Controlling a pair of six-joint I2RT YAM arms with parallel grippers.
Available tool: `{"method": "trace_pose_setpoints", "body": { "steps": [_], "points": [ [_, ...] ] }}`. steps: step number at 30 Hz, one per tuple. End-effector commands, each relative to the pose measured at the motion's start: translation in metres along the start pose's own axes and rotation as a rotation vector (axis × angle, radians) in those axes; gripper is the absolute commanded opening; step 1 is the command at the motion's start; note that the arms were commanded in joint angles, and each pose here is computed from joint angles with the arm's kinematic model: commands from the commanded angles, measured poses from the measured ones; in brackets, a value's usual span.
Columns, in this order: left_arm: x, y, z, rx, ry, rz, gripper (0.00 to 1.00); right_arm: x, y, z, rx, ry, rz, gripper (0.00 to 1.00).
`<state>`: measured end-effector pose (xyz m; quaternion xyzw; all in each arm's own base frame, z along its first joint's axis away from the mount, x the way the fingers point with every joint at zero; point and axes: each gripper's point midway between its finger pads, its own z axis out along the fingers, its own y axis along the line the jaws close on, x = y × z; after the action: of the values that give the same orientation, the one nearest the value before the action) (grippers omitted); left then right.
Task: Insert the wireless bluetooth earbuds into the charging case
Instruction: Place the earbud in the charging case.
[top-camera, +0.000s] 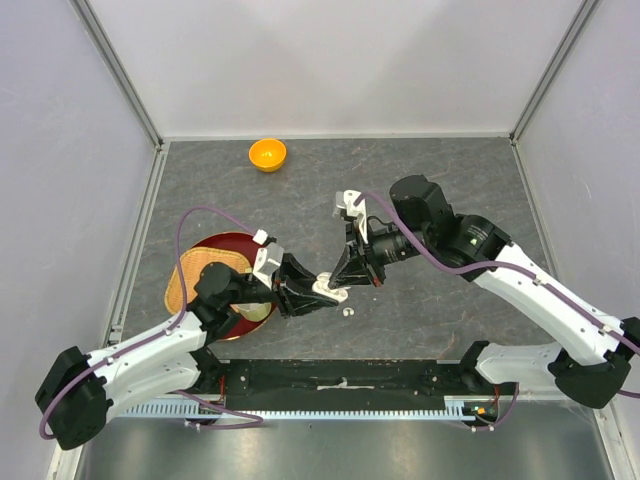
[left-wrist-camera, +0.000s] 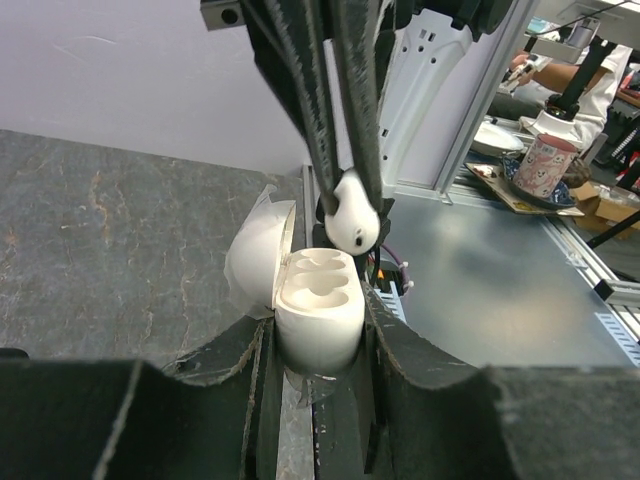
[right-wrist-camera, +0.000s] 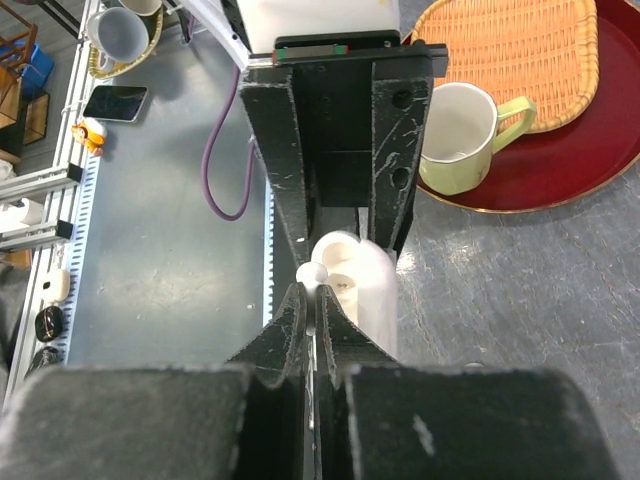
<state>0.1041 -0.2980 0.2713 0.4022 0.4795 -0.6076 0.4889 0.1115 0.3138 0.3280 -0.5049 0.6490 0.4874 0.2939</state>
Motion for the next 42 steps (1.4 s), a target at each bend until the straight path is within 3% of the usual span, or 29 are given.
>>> {"method": "trace_pose_setpoints", "body": {
  "steps": [1,14,22,31,36,42],
  "points": [
    [-0.025,-0.014,0.007,0.064,-0.049,0.04,0.02,-0.006,-0.006,0.01,-0.004,-0.023,-0.027,0.06],
    [-0.029,-0.015,0.007,0.057,-0.074,0.047,0.02,0.003,-0.012,0.02,-0.003,0.011,-0.014,0.06],
    [-0.044,-0.01,0.006,0.012,-0.133,0.112,0.02,0.023,-0.028,0.023,0.092,0.086,0.022,0.1],
    [-0.045,-0.006,0.004,-0.019,-0.15,0.115,0.02,0.01,-0.029,0.018,0.138,0.051,0.01,0.43],
    [-0.038,-0.004,0.001,-0.034,-0.142,0.099,0.02,-0.009,-0.031,0.012,0.189,-0.025,0.006,0.47],
    [-0.032,0.007,-0.004,-0.104,-0.129,0.094,0.02,-0.047,-0.034,-0.011,0.312,-0.21,-0.032,0.5]
  ]
}}
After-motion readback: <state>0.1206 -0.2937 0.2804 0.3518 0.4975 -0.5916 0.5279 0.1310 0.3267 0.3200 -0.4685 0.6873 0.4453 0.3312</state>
